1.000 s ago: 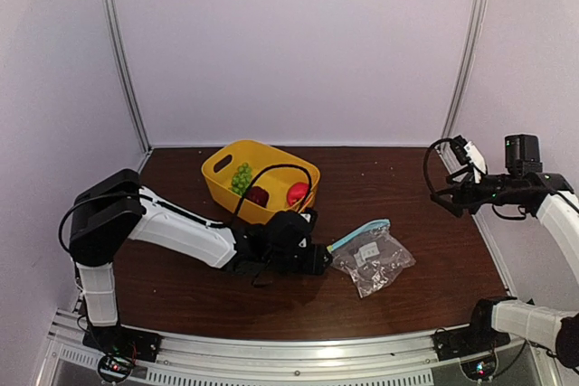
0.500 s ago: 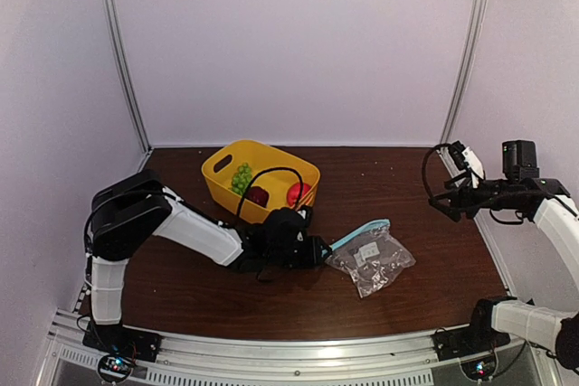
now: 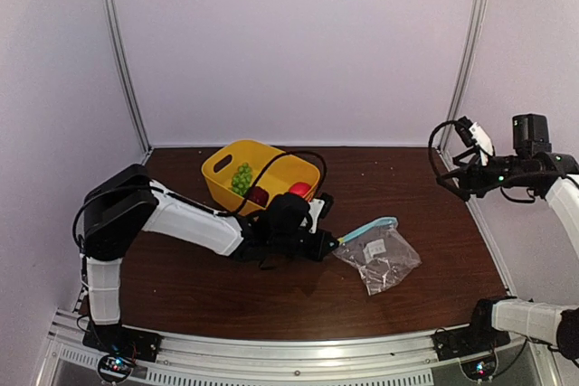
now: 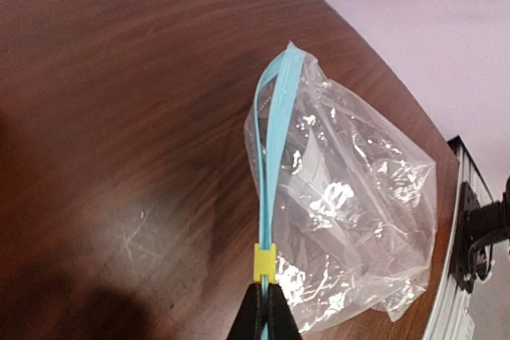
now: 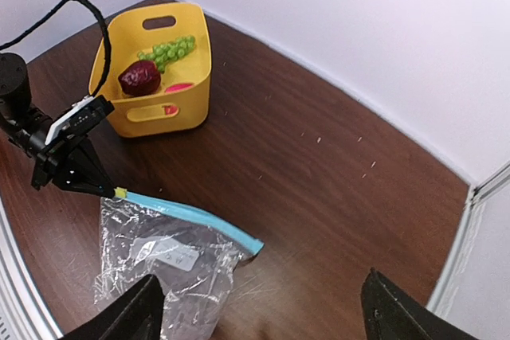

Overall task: Place the food in the zip-top bag and seal the zipper
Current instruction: Pick up the zipper food storage bag at the center of the board, then pass from the left arm to the right

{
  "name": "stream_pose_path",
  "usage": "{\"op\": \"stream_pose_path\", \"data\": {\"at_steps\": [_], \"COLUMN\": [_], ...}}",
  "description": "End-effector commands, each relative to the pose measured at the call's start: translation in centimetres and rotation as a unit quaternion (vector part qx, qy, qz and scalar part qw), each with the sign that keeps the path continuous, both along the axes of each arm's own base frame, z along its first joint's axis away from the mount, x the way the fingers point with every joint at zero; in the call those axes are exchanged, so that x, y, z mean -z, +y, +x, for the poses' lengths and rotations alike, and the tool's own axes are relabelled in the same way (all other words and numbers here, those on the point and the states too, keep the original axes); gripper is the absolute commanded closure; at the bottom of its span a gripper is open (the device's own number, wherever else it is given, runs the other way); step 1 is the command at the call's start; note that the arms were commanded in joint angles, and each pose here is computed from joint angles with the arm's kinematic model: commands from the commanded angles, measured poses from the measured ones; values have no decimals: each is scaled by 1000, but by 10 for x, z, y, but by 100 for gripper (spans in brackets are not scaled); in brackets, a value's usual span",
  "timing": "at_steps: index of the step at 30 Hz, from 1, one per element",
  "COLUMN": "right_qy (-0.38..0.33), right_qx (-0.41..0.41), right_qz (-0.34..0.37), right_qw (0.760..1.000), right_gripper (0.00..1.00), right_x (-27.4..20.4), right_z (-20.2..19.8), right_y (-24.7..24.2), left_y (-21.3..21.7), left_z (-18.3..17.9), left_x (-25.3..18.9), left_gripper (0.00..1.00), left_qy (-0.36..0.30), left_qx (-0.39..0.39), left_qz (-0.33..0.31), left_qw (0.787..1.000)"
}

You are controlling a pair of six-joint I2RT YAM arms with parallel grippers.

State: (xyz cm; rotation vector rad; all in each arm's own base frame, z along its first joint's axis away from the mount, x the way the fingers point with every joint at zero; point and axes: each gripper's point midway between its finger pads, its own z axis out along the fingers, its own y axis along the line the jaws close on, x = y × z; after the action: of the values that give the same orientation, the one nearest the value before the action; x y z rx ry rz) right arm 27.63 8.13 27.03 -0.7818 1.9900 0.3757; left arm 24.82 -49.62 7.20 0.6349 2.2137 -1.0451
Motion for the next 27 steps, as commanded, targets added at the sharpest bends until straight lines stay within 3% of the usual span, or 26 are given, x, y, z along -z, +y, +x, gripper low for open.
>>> {"op": "stream_pose_path", "data": {"at_steps": [1,4,11,13,18,19,27], "right_qy": [-39,-37,-35,-45,-32,-20,70], "right_qx": [2,-7,-22,-29,-110,-135,-276], "right_qz": [-54,-51,-29,-34,-72,-79,-161], "right_qw": [998,998,999,998,991,987,945], "right_gripper": [14,14,14,15,20,21,37], "right_x": [-48,-60,-49,-50,-36,-29,39], "right_z": [0,2,-3,-5,-22,-30,-76], "right_y": [-11,-8,-1,0,11,15,38], "left_y": [-20,-22,-18,-17,-17,-17,-12], "left_z": [0,1,-20,-37,-77,-80,-81], "left_x": [-120,-137,-128,-123,-106,-104,-118], "left_gripper": [100,100,100,100,100,100,100], "left_qy": [-224,-260,-262,-300,-432,-442,-478], "left_qx": [121,146,167,206,306,312,297], "left_qz": [5,31,17,31,104,112,103], "left_qw": [967,954,950,931,842,833,820]}}
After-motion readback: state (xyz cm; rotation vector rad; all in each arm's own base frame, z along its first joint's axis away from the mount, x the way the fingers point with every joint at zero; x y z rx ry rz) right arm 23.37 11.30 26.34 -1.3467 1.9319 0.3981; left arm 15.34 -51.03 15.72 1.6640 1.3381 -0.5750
